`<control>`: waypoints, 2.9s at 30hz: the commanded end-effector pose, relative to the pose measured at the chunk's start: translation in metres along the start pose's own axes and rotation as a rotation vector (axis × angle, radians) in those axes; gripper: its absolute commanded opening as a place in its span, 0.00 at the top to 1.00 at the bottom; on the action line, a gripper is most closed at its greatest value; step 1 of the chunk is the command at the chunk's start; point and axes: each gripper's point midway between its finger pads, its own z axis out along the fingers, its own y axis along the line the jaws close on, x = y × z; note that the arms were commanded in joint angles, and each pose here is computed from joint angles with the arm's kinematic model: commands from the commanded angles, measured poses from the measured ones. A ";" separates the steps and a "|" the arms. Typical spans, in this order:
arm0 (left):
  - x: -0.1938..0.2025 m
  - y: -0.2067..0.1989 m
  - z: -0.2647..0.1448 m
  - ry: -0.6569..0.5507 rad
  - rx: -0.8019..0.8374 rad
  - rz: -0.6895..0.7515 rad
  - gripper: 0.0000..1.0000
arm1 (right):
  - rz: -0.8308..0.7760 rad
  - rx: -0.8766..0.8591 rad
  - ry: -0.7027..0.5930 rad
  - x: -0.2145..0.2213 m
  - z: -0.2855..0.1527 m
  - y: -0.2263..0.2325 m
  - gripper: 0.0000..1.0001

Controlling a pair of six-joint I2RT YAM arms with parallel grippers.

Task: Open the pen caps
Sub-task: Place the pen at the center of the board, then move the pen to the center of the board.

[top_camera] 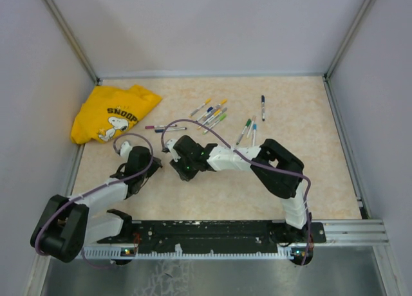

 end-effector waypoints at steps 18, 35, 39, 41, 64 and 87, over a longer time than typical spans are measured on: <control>0.027 0.041 -0.016 0.123 -0.095 0.093 0.43 | -0.088 -0.003 -0.058 -0.036 -0.030 0.005 0.62; 0.016 -0.062 -0.085 0.116 0.557 0.274 0.21 | -0.312 -0.276 -0.291 -0.067 -0.175 0.002 0.53; 0.021 -0.089 -0.115 0.108 0.803 0.304 0.14 | -0.264 -0.194 -0.430 -0.077 -0.227 -0.040 0.53; 0.022 -0.110 -0.142 0.085 1.004 0.320 0.12 | -0.227 -0.156 -0.525 -0.081 -0.259 -0.059 0.53; 0.117 -0.181 -0.200 0.223 1.398 0.616 0.00 | -0.054 0.078 -0.782 -0.018 -0.333 -0.138 0.22; 0.166 -0.240 -0.034 0.385 0.769 0.878 0.31 | 0.136 0.348 -0.656 0.018 -0.324 -0.201 0.19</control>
